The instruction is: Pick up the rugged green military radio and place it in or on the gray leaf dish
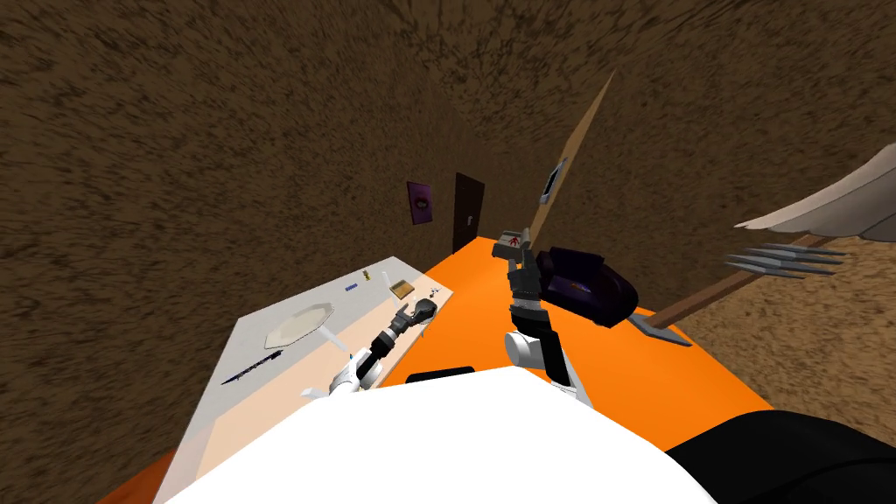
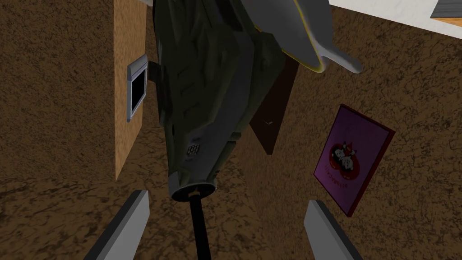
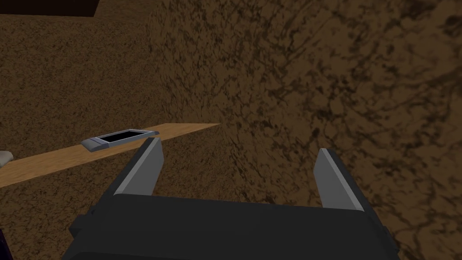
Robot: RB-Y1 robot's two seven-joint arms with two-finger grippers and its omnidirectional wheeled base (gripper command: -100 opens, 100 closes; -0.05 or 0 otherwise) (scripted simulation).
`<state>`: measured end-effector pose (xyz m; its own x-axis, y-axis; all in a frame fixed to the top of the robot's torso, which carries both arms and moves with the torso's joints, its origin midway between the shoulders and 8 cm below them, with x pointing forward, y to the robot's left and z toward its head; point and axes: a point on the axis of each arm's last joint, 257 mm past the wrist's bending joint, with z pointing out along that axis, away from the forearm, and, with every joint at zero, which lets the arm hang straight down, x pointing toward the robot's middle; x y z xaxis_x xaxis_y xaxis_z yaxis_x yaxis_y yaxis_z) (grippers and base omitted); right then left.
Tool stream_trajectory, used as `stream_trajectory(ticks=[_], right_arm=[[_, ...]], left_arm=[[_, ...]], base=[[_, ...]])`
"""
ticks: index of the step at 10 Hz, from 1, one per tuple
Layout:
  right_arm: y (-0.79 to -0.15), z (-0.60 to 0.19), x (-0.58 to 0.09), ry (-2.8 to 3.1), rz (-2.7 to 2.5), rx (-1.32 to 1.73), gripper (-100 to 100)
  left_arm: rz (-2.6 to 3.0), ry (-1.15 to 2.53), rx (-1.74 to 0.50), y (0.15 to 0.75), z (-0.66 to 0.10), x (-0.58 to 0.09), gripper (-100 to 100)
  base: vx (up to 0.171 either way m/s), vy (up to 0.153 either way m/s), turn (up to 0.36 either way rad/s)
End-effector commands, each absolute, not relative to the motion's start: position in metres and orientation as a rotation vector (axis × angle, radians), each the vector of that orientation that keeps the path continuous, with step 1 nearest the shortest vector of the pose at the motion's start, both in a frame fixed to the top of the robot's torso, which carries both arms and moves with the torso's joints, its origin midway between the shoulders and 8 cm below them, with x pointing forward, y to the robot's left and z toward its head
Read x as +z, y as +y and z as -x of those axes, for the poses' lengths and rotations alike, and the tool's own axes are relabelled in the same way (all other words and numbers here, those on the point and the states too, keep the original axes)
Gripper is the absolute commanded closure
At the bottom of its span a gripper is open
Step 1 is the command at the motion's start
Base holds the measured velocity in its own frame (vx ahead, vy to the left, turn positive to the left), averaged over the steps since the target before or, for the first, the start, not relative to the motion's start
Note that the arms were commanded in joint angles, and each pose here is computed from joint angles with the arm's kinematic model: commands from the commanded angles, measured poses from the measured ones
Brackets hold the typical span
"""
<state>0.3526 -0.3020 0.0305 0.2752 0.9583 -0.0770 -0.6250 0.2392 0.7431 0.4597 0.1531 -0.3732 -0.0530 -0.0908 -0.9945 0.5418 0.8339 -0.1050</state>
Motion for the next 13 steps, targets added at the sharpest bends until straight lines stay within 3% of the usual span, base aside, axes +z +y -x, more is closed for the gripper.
stream_trajectory(ticks=[1,8,10,11,13], right_arm=[[-0.302,-0.353,0.03,0.6,-0.669,1.177,0],[-0.302,-0.353,0.031,0.6,-0.669,1.177,0],[-0.302,-0.353,0.031,0.6,-0.669,1.178,0],[-0.302,-0.353,0.031,0.6,-0.669,1.178,0],[-0.302,-0.353,0.031,0.6,-0.669,1.178,0]], left_arm=[[-0.386,1.548,-0.543,0.138,-0.469,-0.37,-100],[-0.54,1.478,-0.645,-0.015,-0.499,-0.319,-100],[-0.532,1.489,-0.638,-0.007,-0.501,-0.322,-100],[-0.533,1.49,-0.636,-0.008,-0.501,-0.322,0],[-0.533,1.49,-0.636,-0.008,-0.501,-0.322,0]], base=[[-0.025,0.077,0.172],[-0.025,0.103,0.216],[-0.013,0.06,0.057],[-0.001,0.007,0.0],[0.0,0.0,0.0]])
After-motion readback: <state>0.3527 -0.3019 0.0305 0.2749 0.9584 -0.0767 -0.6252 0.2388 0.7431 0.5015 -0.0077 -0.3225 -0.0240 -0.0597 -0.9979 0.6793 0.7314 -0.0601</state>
